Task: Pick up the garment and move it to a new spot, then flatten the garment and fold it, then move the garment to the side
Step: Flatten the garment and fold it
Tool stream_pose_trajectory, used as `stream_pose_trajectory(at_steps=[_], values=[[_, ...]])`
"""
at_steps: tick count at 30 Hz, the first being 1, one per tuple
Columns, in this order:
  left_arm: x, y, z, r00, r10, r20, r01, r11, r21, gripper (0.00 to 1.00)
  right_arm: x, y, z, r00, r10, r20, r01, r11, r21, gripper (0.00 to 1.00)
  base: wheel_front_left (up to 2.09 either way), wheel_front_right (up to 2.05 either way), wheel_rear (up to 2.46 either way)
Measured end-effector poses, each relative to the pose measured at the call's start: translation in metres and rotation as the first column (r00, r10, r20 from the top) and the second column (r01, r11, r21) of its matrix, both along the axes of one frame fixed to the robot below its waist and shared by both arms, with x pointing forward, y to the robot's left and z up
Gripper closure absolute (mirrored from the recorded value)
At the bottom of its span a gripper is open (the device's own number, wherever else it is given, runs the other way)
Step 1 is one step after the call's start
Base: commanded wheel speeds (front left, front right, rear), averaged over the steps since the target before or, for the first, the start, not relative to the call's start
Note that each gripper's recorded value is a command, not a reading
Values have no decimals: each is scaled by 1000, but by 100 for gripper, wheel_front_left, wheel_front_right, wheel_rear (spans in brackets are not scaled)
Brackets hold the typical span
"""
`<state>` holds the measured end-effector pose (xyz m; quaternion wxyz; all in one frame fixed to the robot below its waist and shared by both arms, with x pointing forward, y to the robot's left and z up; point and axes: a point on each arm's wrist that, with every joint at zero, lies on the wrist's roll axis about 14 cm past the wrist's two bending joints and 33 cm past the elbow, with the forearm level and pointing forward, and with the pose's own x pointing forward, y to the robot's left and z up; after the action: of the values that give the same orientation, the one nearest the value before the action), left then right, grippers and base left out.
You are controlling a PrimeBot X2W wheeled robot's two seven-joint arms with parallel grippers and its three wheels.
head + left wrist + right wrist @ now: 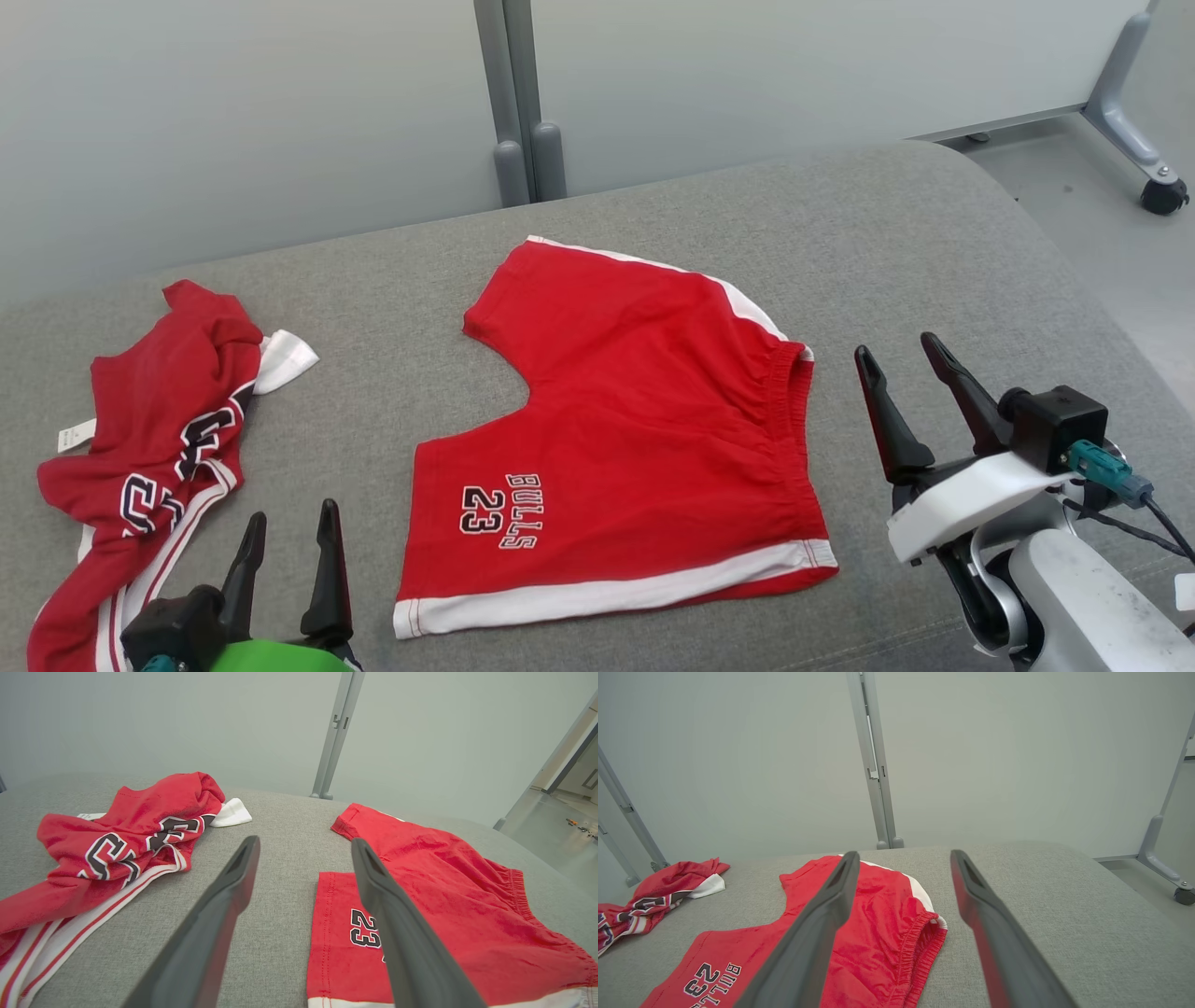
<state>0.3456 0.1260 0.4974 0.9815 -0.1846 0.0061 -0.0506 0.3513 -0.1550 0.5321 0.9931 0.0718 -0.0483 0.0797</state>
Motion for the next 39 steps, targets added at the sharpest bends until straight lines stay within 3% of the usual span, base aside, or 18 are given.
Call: stream_pose_trajectory(at_steps=[12, 23, 31, 39], values=[[-5, 10, -5, 999, 52, -8, -52, 998, 21, 0, -3, -1, -9, 1000, -17, -20, 17, 1000, -8, 0, 0, 0, 0], [-8, 0, -11, 999, 29, -25, -28, 999, 33, 0, -7, -1, -16, 999, -30, -40, 30, 1000, -4, 0, 0, 0, 0], [-34, -21, -65, 970, -69, -234, 87, 994, 71, 0, -8, -2, -25, 997, -33, -66, 33, 999, -12, 0, 0, 0, 0], [-46, -32, -93, 932, -129, -340, 169, 981, 93, 0, -10, -2, -33, 996, -30, -89, 29, 1000, -6, 0, 0, 0, 0]])
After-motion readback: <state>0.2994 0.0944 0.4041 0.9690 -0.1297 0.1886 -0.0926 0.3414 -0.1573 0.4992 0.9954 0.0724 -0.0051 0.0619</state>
